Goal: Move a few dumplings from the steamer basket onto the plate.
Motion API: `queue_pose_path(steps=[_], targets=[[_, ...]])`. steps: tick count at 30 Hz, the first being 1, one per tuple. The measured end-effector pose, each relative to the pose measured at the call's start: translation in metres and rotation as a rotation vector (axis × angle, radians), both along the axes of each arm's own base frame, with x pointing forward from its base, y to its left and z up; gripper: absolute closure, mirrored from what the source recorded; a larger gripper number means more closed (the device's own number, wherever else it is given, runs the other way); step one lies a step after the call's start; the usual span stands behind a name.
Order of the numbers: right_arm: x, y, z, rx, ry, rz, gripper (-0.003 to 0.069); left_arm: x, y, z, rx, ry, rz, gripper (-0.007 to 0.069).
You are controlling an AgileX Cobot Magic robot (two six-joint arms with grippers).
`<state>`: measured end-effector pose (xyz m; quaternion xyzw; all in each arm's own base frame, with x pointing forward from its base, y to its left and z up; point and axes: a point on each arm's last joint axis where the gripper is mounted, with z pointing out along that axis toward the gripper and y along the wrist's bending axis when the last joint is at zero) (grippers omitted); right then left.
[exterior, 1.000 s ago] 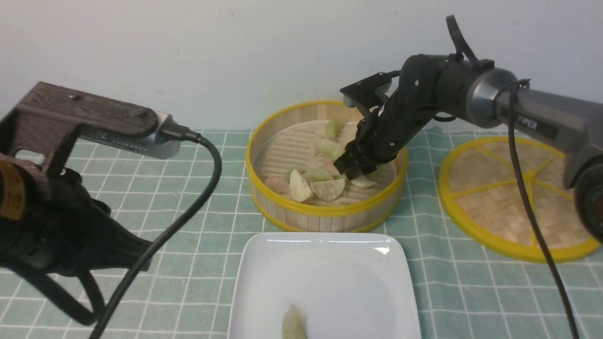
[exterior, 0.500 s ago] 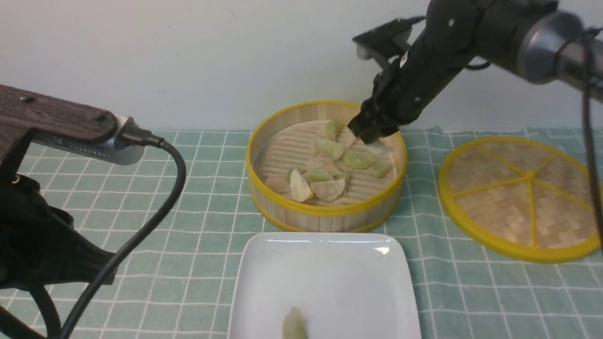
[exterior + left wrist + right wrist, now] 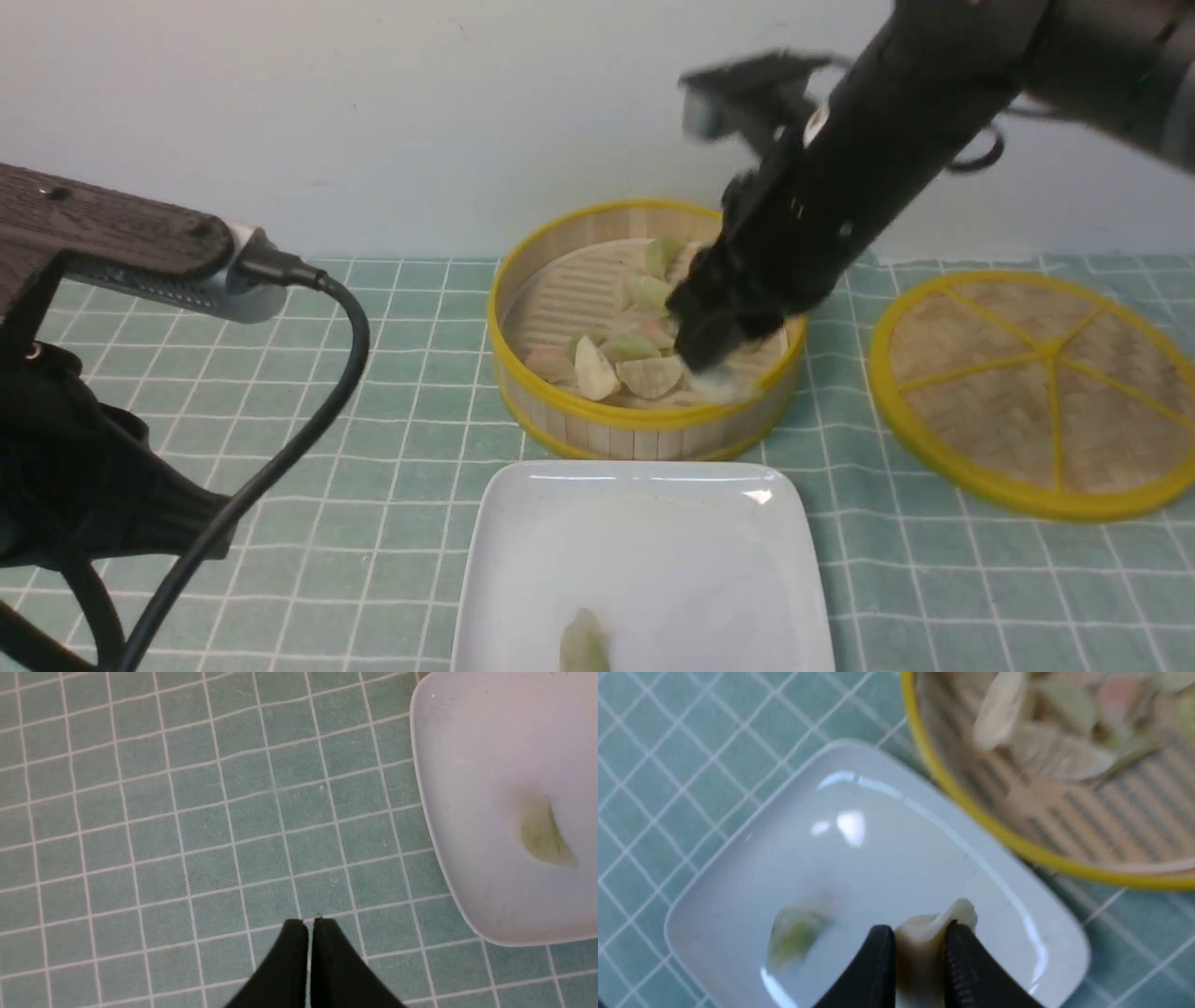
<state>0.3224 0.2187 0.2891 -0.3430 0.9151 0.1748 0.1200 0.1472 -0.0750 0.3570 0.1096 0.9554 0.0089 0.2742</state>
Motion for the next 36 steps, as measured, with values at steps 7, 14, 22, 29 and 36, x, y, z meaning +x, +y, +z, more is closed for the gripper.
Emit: queue_pose_path(steps=[7,14,22,29,36], targets=[[-0.027,0.026,-0.084,-0.100,0.185,-0.058,0.0538,0.000,0.000,-0.009,0.013,0.018,-0.002,0.0631],[-0.022,0.036,-0.092,-0.114,0.205,-0.060,0.0343,0.001,-0.001,-0.008,0.005,0.001,-0.014,0.0631],[-0.026,0.023,-0.005,-0.067,0.023,-0.108,0.0398,0.003,-0.003,-0.007,0.009,-0.021,-0.048,0.0631],[-0.094,-0.048,0.132,0.065,-0.362,-0.239,0.0641,0.006,-0.005,-0.005,-0.011,-0.064,-0.071,0.0631],[-0.174,-0.123,0.168,0.191,-0.665,-0.331,0.0671,0.010,-0.010,-0.001,-0.049,-0.127,-0.096,0.0631]])
